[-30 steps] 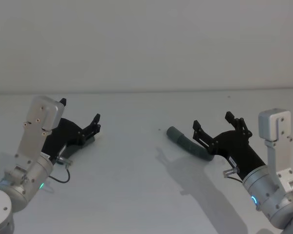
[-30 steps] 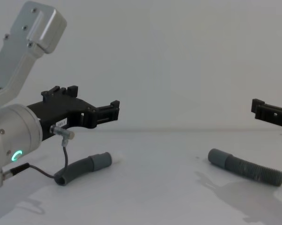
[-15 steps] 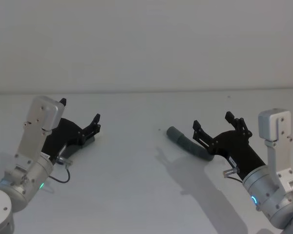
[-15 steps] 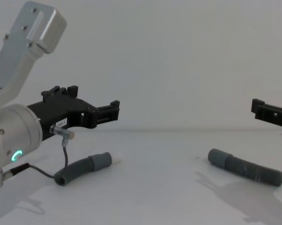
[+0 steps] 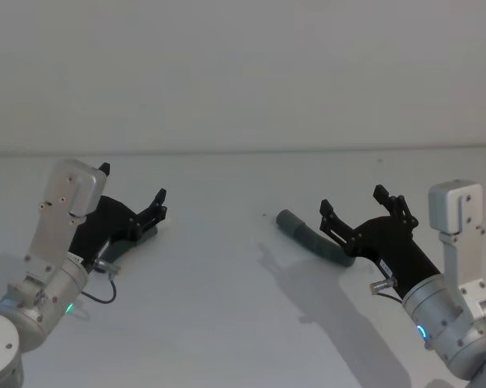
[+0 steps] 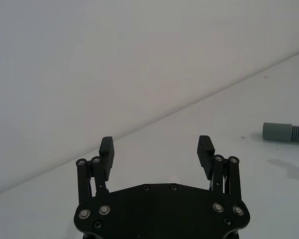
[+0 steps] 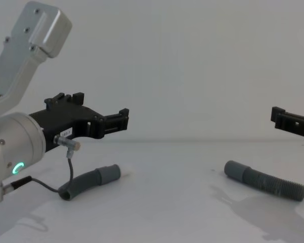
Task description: Use both hands to pick up one end of the pipe from the table, align the ends, and insert them.
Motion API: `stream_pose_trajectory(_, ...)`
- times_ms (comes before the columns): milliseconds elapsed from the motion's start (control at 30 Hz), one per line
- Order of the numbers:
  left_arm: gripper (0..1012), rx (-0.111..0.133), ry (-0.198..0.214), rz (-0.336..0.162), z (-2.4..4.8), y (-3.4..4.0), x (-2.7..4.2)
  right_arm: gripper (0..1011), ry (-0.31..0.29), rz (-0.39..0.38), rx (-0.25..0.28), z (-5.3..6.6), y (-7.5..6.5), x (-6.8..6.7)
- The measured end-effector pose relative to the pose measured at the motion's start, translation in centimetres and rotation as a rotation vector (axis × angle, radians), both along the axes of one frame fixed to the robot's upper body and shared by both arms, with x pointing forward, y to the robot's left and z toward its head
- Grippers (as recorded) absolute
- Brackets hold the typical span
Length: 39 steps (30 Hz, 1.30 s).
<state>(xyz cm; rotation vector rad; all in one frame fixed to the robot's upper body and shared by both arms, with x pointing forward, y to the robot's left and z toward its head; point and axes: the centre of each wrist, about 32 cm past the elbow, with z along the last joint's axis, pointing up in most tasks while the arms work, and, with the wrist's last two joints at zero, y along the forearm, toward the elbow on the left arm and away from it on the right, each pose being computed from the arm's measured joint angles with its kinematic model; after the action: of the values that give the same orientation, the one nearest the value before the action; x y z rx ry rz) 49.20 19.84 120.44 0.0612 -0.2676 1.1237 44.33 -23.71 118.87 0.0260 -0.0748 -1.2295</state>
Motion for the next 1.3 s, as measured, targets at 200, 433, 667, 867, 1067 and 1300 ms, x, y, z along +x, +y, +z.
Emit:
stream_pose_trajectory(200,1001,0.000,0.000,0.000,0.00,0.00,0.00,1003,0.000,0.000,0.000,0.0,0.0,0.0)
stream_pose_trajectory(433,1001,0.000,0.000,0.000,0.00,0.00,0.00,1003,0.000,0.000,0.000,0.0,0.0,0.0)
stream_pose_trajectory(667,1001,0.000,0.000,0.000,0.00,0.00,0.00,1003,0.000,0.000,0.000,0.0,0.0,0.0)
stream_pose_trajectory(867,1001,0.005,0.005,-0.005,0.10,-0.01,0.47,1003,0.000,0.000,0.000,0.0,0.0,0.0)
stream_pose_trajectory(1067,1001,0.027,0.027,-0.037,0.40,0.03,1.74,1003,0.000,0.000,0.000,0.0,0.0,0.0)
stream_pose_trajectory(1300,1001,0.059,0.080,-0.109,0.99,0.33,4.21,1003,0.000,0.000,0.000,0.0,0.0,0.0)
